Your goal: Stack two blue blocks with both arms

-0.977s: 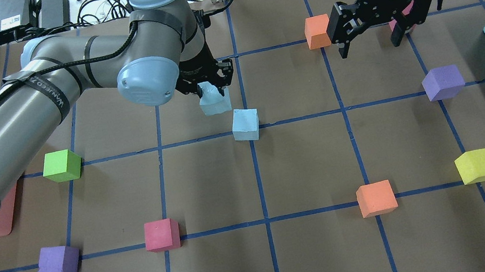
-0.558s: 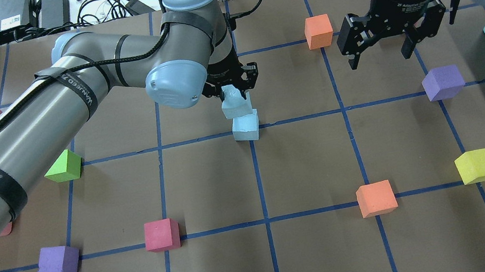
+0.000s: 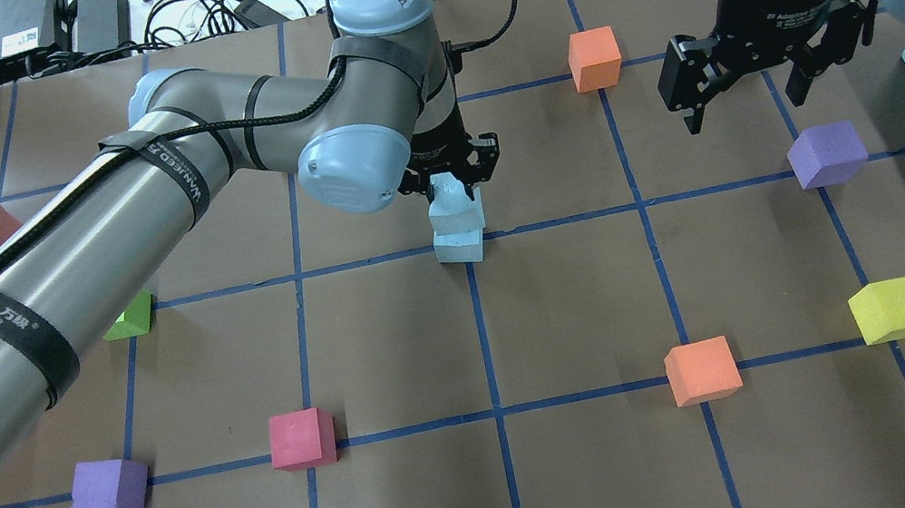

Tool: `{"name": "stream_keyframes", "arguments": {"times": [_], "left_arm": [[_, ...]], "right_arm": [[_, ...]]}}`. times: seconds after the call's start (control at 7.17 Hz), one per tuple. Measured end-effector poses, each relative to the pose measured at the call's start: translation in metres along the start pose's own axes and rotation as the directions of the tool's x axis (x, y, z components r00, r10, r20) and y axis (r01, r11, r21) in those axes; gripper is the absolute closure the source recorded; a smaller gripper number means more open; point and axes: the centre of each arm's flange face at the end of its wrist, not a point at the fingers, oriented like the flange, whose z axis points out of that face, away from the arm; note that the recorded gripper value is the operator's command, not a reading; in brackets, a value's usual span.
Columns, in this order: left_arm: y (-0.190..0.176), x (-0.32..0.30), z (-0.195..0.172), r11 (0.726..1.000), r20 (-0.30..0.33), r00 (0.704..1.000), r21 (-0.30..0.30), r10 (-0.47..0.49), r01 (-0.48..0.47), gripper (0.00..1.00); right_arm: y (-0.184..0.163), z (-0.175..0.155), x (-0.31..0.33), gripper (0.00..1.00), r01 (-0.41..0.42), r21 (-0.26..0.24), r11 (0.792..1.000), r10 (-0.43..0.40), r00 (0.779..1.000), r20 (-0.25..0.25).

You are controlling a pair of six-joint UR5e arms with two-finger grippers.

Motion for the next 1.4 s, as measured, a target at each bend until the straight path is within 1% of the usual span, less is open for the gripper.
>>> {"name": "stream_keyframes", "arguments": {"times": [0.14,0.28,0.42,0.56,0.7,0.98,1.12,1.4], "left_arm": [[0.0,0.001,0.001,1.0,0.002,1.0,-0.002,0.001,-0.001,0.58],[0.001,0.001,0.003,1.0,0.002,1.0,-0.004,-0.001,0.001,0.28],[0.001,0.002,0.005,1.0,0.001,1.0,-0.008,-0.011,0.011,0.16],[0.001,0.003,0.009,1.0,0.003,1.0,-0.014,-0.025,0.025,0.15],[0.001,0.004,0.011,0.999,0.006,0.999,-0.016,-0.033,0.033,0.15],[0.001,0.004,0.012,0.999,0.009,0.999,-0.019,-0.038,0.038,0.08],[0.0,0.004,0.006,0.999,0.007,0.999,-0.008,-0.035,0.035,0.0],[-0.008,-0.014,-0.034,0.998,-0.008,1.0,0.047,-0.028,0.028,0.0]], "right_arm": [[0.002,-0.002,0.0,0.0,-0.002,0.002,1.0,0.002,1.0,0.001],[0.004,-0.005,-0.001,0.0,-0.005,0.006,1.0,0.005,1.0,0.011],[0.004,-0.006,-0.003,0.0,-0.007,0.009,1.0,0.007,0.999,0.033],[0.005,-0.009,-0.005,0.0,-0.008,0.013,1.0,0.007,0.999,0.051],[0.004,-0.012,-0.006,0.0,-0.008,0.018,1.0,0.007,0.998,0.059],[0.005,-0.013,-0.007,0.0,-0.006,0.011,1.0,0.006,0.998,0.063],[0.006,-0.012,-0.007,0.0,-0.006,0.002,1.0,0.005,0.998,0.063],[0.007,-0.011,-0.008,0.0,-0.008,-0.008,1.0,0.008,0.998,0.064]]}}
